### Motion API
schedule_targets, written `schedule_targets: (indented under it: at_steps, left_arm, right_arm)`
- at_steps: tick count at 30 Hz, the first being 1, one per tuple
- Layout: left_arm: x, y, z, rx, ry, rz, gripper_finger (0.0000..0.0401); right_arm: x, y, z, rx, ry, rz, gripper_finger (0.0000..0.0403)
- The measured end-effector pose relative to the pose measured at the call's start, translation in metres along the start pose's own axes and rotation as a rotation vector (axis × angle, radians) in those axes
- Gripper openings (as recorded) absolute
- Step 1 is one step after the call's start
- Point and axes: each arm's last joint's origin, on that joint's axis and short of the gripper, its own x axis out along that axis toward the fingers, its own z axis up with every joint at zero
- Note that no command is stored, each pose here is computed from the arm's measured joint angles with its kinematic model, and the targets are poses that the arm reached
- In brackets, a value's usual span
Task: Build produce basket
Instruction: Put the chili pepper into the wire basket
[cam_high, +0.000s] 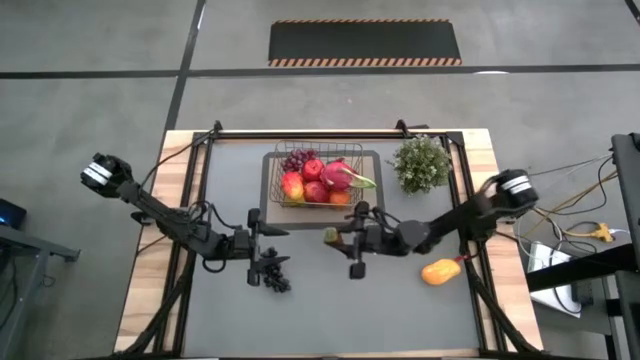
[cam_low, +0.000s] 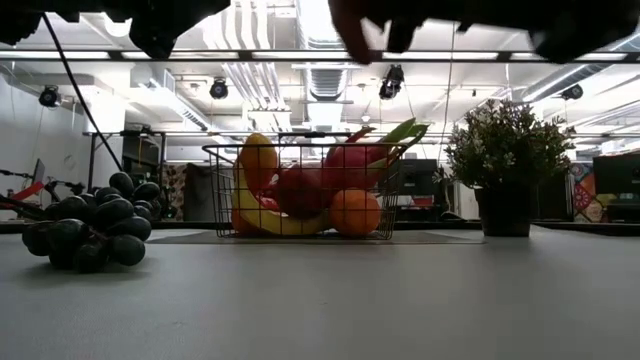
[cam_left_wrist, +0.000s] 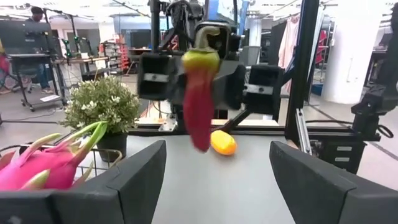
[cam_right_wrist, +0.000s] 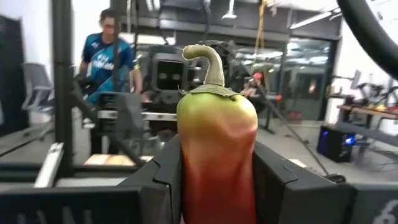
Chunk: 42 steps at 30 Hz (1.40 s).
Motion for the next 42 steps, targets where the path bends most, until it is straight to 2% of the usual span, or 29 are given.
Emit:
schedule_targets:
  at_steps: [5,8,42]
  left_arm:
    - [0.0,0.0,0.0,0.0,-0.001,0.0,0.027]
    - [0.0,0.0,0.0,0.001,0.001,0.0,0.027]
    - [0.0,0.001,0.003,0.023,-0.018,0.006,0.027]
  right_arm:
    - [0.019,-0.013,-0.022,0.008,-0.028,-0.068,0.0112]
    - [0.025,-0.019,-0.027,0.016,-0.021,-0.091,0.0112]
    - [0.025,-0.024,-0.031,0.011,0.051,-0.091,0.0111]
